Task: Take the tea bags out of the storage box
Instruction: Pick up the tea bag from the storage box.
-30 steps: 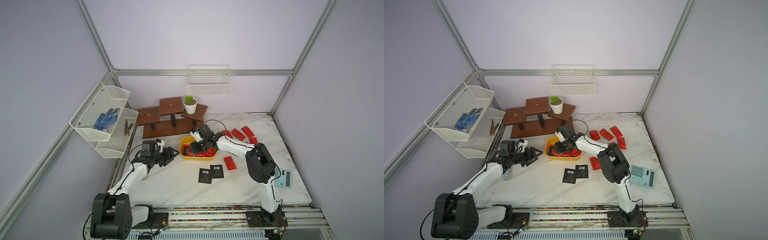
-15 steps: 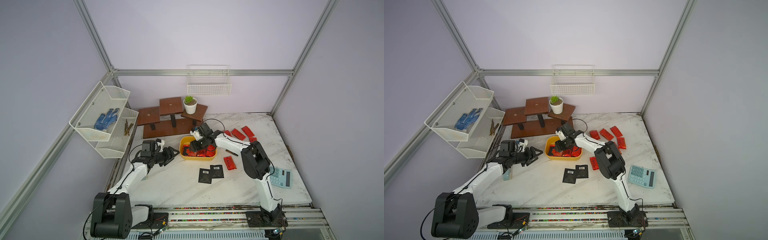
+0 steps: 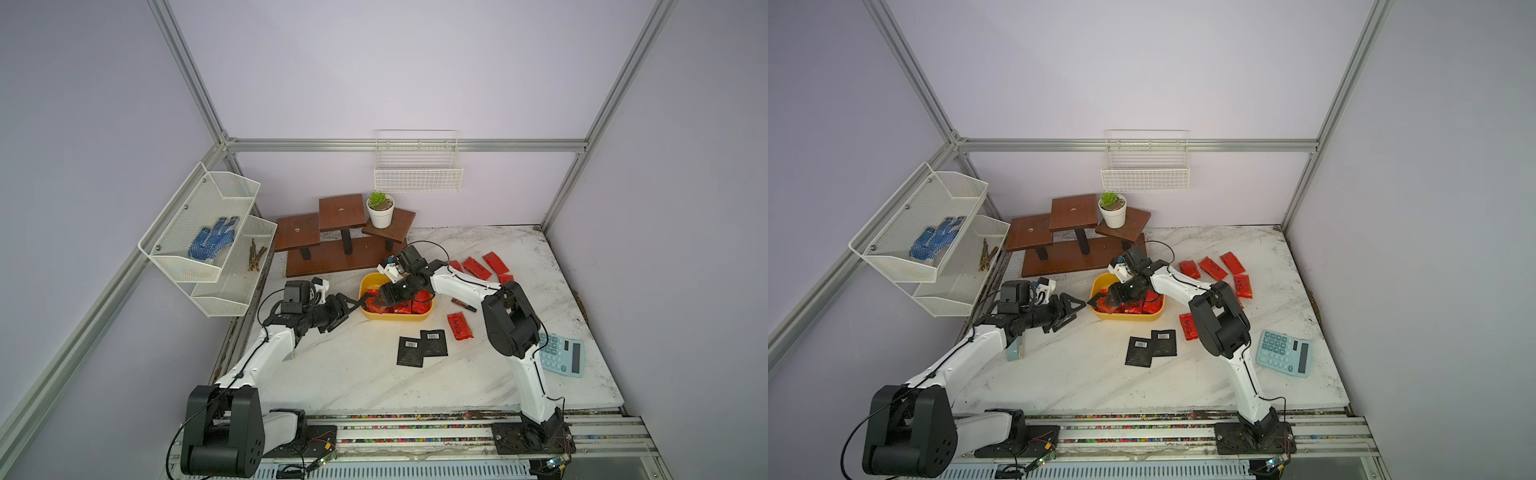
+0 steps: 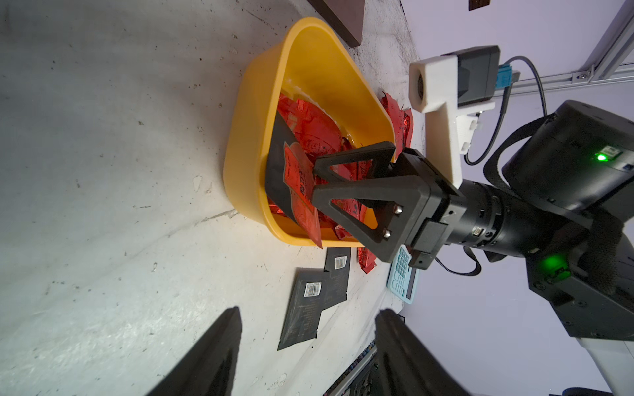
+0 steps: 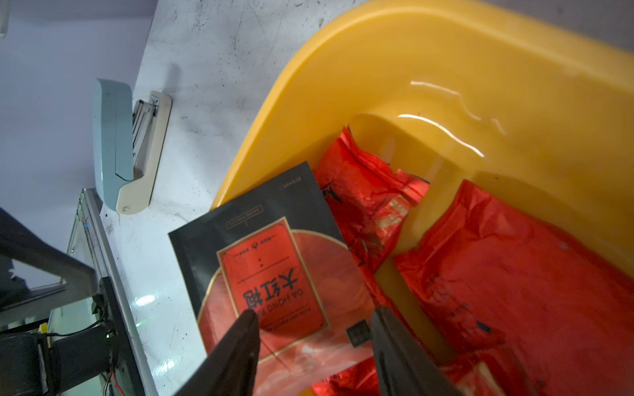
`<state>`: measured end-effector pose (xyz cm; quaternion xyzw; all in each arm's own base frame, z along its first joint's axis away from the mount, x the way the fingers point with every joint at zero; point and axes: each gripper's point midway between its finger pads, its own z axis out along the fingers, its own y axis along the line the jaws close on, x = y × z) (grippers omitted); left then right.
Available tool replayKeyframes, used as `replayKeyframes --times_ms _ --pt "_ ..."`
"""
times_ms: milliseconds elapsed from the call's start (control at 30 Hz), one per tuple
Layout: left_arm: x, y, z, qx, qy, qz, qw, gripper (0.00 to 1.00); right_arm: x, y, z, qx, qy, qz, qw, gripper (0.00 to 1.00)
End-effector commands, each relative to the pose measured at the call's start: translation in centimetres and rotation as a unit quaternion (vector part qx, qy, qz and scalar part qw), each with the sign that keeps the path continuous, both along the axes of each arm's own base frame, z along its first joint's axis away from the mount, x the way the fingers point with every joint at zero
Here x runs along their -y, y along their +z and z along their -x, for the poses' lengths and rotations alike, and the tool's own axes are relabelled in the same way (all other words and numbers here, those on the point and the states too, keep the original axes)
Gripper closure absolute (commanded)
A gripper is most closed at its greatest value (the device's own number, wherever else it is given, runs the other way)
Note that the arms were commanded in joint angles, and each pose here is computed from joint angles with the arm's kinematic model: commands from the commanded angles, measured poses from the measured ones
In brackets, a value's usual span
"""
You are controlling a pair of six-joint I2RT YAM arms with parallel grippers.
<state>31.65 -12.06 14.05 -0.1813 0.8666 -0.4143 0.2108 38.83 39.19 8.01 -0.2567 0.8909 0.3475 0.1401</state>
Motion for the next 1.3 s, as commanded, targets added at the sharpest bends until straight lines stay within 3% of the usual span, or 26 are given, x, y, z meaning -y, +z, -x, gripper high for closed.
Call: replayKeyframes --times_ms 0,500,700,1267 --pt "0.0 0.8 0.0 0.016 -0.002 0.008 1.0 0.34 -0.2 0.8 0.5 -0.009 0.02 -0.015 1.0 0.42" --pt "-0.2 0.7 -0.1 0.015 0.0 0.001 1.0 0.35 -0.9 1.3 1.1 -0.002 0.026 -0.014 1.0 0.4" --pt "-0.1 0.8 -1.4 0.016 -0.002 -0.001 1.0 0.46 -0.8 1.1 1.1 -0.001 0.025 -0.009 1.0 0.42" --pt "0.5 -1.9 -4.7 -0.015 -0.011 -0.008 1.0 0.54 -0.9 1.0 1.4 -0.004 0.03 -0.011 0.999 0.46"
